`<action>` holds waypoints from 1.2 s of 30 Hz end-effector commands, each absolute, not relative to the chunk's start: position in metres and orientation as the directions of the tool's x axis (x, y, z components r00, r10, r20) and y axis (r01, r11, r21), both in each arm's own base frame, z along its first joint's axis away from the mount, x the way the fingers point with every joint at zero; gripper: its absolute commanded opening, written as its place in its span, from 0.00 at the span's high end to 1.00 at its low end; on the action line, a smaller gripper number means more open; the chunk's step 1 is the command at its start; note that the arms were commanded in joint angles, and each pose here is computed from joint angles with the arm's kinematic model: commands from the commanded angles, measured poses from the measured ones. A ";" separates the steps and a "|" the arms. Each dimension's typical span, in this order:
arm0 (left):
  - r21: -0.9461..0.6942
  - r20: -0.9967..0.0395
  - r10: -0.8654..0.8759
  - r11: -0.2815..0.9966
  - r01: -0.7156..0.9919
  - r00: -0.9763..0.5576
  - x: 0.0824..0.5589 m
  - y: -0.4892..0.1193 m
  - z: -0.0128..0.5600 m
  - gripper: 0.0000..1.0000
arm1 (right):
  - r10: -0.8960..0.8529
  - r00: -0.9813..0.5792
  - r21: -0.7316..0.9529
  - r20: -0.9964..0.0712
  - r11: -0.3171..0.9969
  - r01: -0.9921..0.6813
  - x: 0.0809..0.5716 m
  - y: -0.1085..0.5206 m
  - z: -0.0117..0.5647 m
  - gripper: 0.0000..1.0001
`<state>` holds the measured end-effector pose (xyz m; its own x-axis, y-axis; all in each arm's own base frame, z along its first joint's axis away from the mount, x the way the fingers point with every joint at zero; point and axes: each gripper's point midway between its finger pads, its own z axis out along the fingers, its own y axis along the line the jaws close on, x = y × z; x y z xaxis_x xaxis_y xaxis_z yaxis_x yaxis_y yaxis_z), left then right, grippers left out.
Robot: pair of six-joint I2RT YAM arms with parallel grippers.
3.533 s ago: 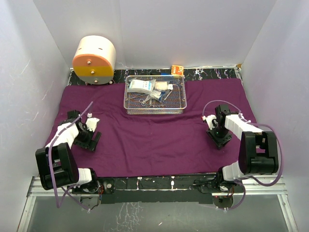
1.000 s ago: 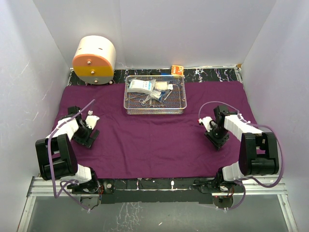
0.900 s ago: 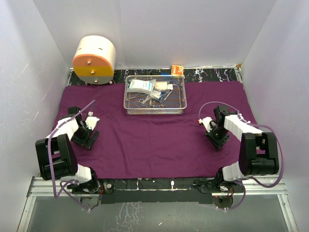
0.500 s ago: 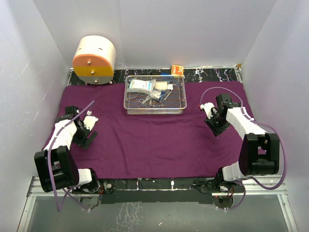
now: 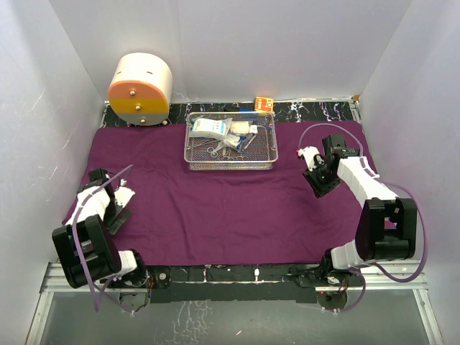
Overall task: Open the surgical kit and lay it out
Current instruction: Smooth out the surgical kit at the center of the board.
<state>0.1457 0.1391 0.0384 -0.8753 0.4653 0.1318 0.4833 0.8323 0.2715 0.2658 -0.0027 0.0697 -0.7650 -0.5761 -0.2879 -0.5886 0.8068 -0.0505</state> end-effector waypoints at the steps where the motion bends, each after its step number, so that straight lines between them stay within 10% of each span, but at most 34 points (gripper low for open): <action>1: 0.348 0.205 0.427 0.809 0.473 -0.881 0.142 0.175 0.049 0.29 | -0.576 -0.738 -0.048 -0.351 0.798 -0.600 0.282 0.006 0.081 0.68; 36: 0.559 0.277 0.096 0.793 0.242 -0.956 0.036 0.254 0.096 0.24 | -0.638 -0.699 -0.063 -0.323 0.752 -0.656 0.303 0.002 0.065 0.68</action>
<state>0.0437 0.2468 0.0775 -0.9468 0.1205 0.2986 0.2652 0.8175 0.5112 0.2795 0.0018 0.0481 -0.7288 -0.6299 -0.2684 -0.6525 0.7577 -0.0065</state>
